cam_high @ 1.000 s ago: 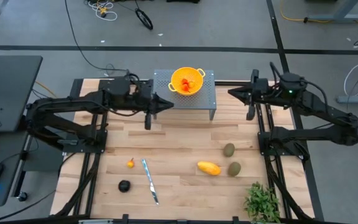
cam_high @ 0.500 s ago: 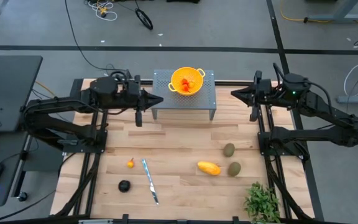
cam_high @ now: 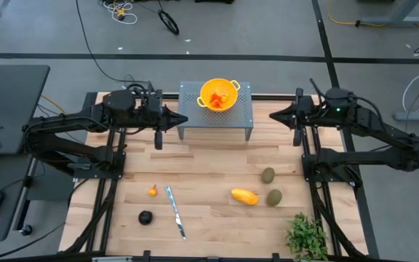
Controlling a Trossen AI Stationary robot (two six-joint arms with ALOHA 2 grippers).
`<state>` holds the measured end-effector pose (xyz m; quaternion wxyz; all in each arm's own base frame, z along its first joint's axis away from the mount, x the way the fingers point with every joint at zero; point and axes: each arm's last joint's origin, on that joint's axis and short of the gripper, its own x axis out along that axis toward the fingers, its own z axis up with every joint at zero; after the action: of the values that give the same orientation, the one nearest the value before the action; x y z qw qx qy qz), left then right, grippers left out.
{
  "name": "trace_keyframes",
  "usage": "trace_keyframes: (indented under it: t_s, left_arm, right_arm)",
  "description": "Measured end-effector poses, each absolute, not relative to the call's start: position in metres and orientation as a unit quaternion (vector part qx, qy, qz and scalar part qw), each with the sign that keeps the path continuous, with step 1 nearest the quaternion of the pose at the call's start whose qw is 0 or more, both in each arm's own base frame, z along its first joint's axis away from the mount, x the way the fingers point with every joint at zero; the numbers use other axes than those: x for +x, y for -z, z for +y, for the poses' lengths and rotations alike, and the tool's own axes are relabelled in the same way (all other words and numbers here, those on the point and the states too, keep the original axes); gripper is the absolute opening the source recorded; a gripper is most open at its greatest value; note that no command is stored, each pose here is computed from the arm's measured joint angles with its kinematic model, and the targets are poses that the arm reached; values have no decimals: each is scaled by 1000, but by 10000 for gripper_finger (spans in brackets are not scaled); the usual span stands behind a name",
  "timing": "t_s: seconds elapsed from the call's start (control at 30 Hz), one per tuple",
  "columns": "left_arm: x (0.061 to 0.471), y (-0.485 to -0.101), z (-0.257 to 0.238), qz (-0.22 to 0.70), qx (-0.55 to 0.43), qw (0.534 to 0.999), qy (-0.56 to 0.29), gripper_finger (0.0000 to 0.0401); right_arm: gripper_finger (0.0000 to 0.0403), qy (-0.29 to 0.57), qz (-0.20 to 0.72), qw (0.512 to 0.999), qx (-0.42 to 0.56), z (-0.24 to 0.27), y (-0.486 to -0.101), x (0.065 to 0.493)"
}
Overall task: Pick & Place Fruit
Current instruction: Put the kiwi into the colander bowl on the shelf
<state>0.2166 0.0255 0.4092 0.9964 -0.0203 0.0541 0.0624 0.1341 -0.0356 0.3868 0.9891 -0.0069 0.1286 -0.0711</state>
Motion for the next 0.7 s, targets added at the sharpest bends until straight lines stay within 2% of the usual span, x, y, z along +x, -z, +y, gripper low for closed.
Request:
trace_keyframes:
  t_s: [0.13, 0.7]
  left_arm:
    - [217, -409, 26, 54, -23, 996, -65, 9]
    - [216, -410, 27, 50, -39, 995, -81, 7]
  right_arm:
    - [18, 53, 158, 986, -1, -31, -381, 134]
    - [18, 31, 176, 984, -10, -22, -378, 138]
